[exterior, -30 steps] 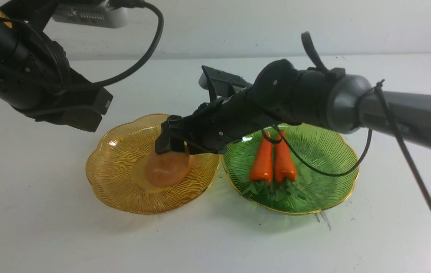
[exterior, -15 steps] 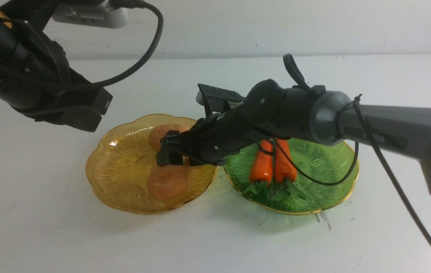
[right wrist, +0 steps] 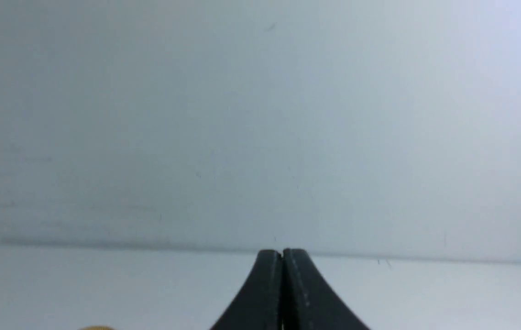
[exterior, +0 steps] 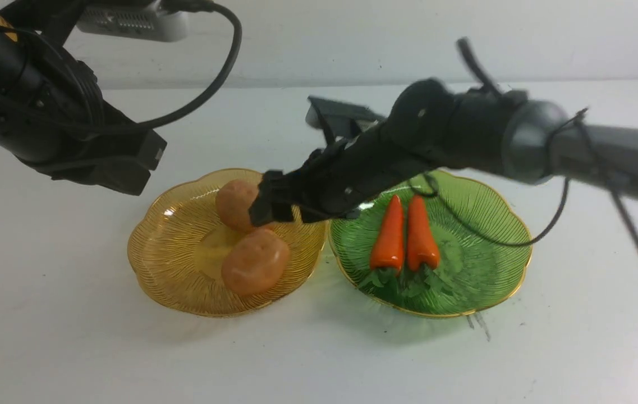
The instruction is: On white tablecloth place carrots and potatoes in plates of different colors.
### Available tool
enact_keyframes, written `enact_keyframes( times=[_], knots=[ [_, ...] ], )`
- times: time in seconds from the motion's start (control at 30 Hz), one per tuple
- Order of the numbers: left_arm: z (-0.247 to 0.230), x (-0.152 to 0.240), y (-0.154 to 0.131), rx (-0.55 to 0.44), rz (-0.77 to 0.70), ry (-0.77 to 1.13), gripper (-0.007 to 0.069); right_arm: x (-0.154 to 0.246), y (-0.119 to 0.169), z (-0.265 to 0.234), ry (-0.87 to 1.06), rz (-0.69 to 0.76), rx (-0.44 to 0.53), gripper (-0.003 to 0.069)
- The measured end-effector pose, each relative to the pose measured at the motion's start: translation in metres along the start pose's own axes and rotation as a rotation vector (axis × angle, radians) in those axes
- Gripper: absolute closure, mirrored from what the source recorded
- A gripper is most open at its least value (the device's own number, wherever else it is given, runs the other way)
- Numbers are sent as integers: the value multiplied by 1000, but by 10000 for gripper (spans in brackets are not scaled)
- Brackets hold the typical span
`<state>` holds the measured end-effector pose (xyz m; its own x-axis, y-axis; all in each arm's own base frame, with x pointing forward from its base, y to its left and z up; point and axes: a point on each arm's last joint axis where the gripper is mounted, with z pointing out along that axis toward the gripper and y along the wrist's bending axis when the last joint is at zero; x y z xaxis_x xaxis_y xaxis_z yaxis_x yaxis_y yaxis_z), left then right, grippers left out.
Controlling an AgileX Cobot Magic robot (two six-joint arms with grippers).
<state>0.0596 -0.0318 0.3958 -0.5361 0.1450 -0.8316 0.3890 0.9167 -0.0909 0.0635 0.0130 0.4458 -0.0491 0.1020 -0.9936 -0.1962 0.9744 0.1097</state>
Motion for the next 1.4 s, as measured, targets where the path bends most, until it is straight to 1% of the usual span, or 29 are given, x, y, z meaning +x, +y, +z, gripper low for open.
enact_keyframes(
  times=[0.07,0.13,0.2,0.27,0.4,0.57,0.63,0.77,0.87,1.0,1.4],
  knots=[
    [-5,14,-1,-5,-4,-53,629,31,-4,-15,-106,5,-6,674],
    [-5,23,0,-8,-6,-86,629,56,-7,-25,-149,38,-14,674],
    [-4,30,0,-9,-18,-100,629,71,-8,-28,-159,79,-22,674],
    [-4,33,0,-9,-19,-98,629,77,-9,-33,-194,92,-28,674],
    [-11,37,-1,-15,-16,-119,628,75,-8,-42,-265,100,-40,674],
    [-45,61,-3,-67,2,-303,628,75,-8,-48,-288,100,-43,674],
    [-47,76,-1,-88,-9,-366,628,75,-8,-48,-288,100,-43,674],
    [-32,95,4,-96,-67,-435,628,75,-8,-49,-291,100,-44,674],
    [-11,98,8,-83,-135,-511,628,76,-8,-49,-291,101,-44,674],
    [7,99,13,-80,-152,-595,628,76,-8,-49,-291,101,-44,674],
    [14,102,14,-77,-163,-593,628,76,-8,-49,-291,101,-44,674]
  ],
)
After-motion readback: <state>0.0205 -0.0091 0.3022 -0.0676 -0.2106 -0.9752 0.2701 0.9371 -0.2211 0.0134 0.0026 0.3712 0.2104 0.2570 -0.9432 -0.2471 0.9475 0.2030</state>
